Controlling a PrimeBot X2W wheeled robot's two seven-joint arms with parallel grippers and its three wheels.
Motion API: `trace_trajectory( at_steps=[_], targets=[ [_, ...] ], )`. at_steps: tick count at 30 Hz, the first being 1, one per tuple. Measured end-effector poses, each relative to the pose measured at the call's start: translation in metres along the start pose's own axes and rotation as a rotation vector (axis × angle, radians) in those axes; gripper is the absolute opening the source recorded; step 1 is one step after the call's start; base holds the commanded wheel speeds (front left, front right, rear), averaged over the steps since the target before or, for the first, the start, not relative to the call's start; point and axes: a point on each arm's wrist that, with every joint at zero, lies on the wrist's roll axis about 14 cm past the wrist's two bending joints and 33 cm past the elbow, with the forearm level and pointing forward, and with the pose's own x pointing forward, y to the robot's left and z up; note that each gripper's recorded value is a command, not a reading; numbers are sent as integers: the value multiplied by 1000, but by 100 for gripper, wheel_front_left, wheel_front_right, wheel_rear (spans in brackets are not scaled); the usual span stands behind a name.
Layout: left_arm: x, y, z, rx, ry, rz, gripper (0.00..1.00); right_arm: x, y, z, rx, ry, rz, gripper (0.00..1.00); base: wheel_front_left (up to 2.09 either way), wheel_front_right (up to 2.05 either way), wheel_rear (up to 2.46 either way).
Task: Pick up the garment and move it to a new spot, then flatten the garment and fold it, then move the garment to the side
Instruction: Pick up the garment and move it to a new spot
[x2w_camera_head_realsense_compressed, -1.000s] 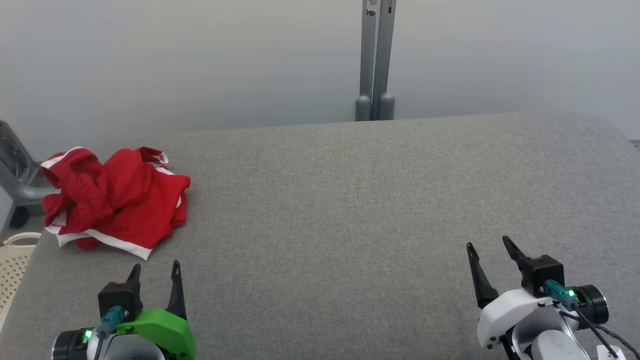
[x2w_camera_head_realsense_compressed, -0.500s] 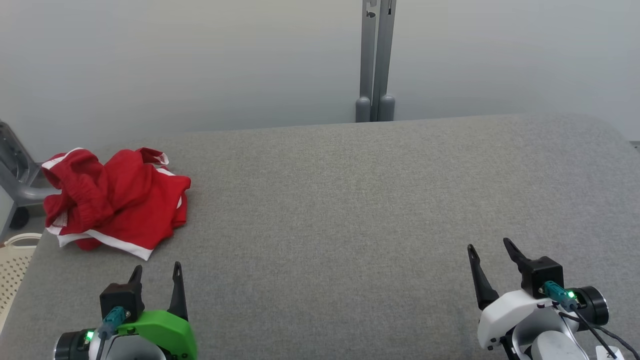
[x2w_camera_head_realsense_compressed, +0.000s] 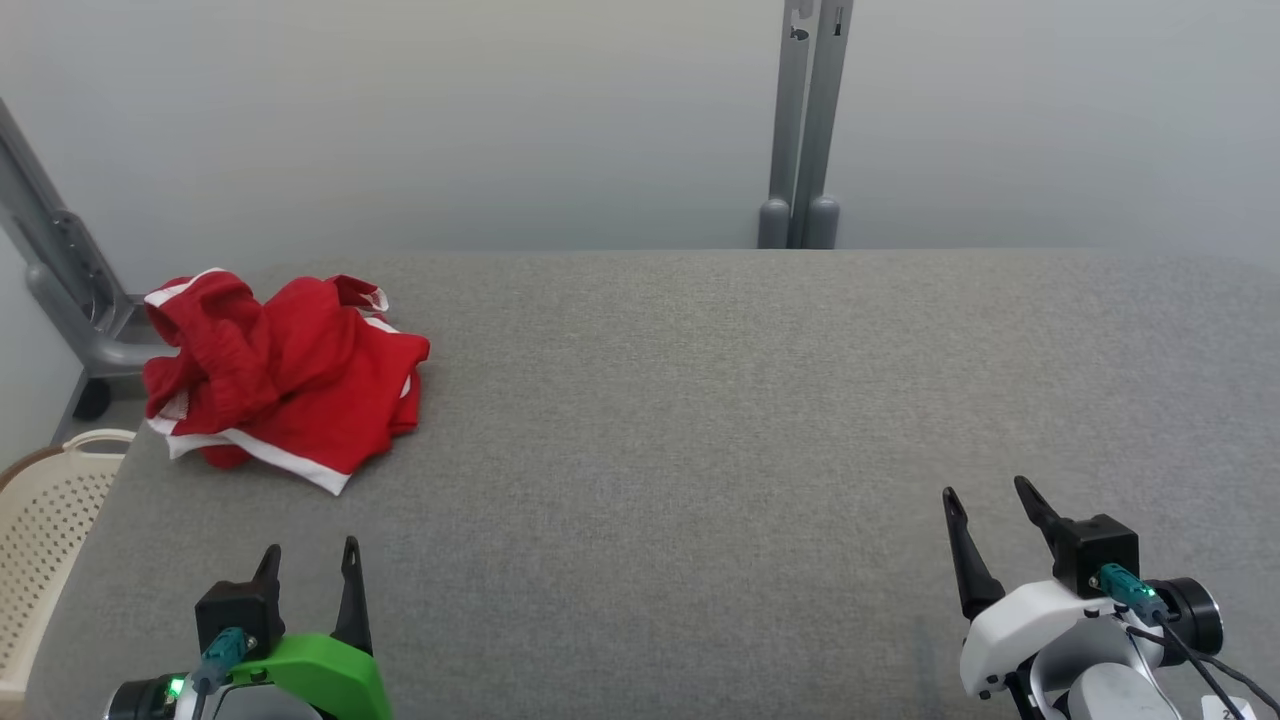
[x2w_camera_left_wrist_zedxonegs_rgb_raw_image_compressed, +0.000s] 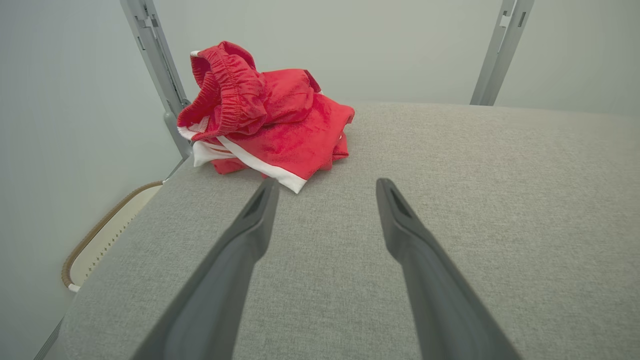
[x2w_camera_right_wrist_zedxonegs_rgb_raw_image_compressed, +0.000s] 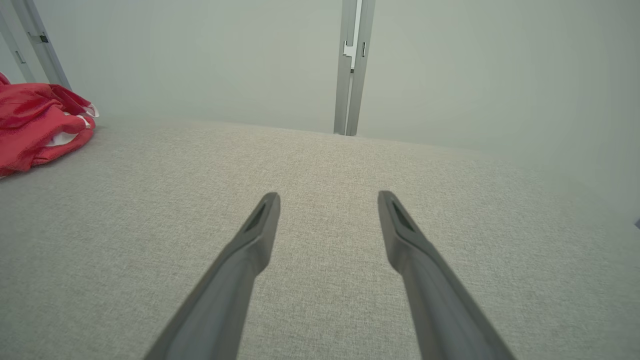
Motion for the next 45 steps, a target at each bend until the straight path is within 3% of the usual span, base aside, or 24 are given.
trace_trajectory(
  at_steps=[14, 25, 39, 45],
  targets=[
    [-46, 64, -6, -19, 10, 176, 100, 25, 69, -1, 40, 5, 196, 100, 0, 0, 0],
    [-77, 94, -12, -33, 27, 275, 100, 35, 112, -5, 48, 22, 315, 100, 0, 0, 0],
    [-84, 99, -15, -60, 39, 307, 100, 38, 123, -15, 46, 48, 345, 100, 0, 0, 0],
    [-57, 102, 2, -95, 45, 274, 100, 44, 120, -17, 50, 49, 338, 100, 0, 0, 0]
  ],
)
